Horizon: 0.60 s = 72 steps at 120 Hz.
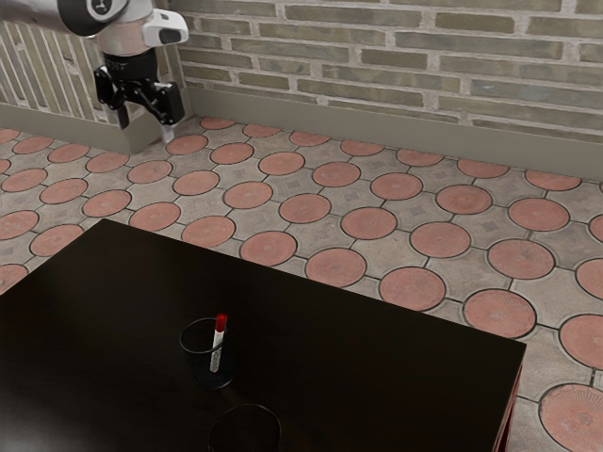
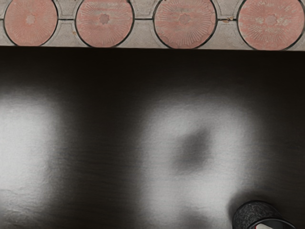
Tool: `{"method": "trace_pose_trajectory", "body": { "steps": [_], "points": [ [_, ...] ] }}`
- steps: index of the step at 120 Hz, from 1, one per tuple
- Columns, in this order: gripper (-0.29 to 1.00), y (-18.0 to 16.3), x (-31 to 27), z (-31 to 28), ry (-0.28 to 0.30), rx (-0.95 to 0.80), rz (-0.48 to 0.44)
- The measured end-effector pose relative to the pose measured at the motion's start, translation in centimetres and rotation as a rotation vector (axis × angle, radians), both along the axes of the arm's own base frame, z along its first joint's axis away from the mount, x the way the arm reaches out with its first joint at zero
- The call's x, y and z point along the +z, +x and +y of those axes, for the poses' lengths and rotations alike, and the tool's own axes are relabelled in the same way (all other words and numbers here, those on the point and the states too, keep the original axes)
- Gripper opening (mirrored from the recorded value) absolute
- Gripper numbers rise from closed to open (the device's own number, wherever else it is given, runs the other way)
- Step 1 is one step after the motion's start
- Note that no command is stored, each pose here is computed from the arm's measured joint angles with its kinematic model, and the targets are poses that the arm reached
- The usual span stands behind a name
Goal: Take the marker out of the pen holder and place it to the left of the pen holder.
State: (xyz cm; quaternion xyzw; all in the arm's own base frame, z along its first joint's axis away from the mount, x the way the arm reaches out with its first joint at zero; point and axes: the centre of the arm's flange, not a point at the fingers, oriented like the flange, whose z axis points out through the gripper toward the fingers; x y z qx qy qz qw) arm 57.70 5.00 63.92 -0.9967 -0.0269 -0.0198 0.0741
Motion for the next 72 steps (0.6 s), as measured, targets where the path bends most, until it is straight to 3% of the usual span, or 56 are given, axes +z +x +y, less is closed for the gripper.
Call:
{"method": "trace_pose_trajectory", "body": {
  "steps": [18, 36, 44, 59, 72],
  "points": [
    [0.7, 0.0, 0.0, 0.3, -0.003, 0.004, -0.001],
    [0.7, -0.9, 1.0, 1.5, -0.052, 0.043, -0.021],
    [0.7, -1.0, -1.5, -3.9, -0.052, -0.033, 0.041],
    [0.7, -3.7, -11.6, -18.6, -0.026, -0.267, 0.215],
    [0.7, -6.5, -16.3, -26.4, -0.015, -0.388, 0.256]
  ]
}}
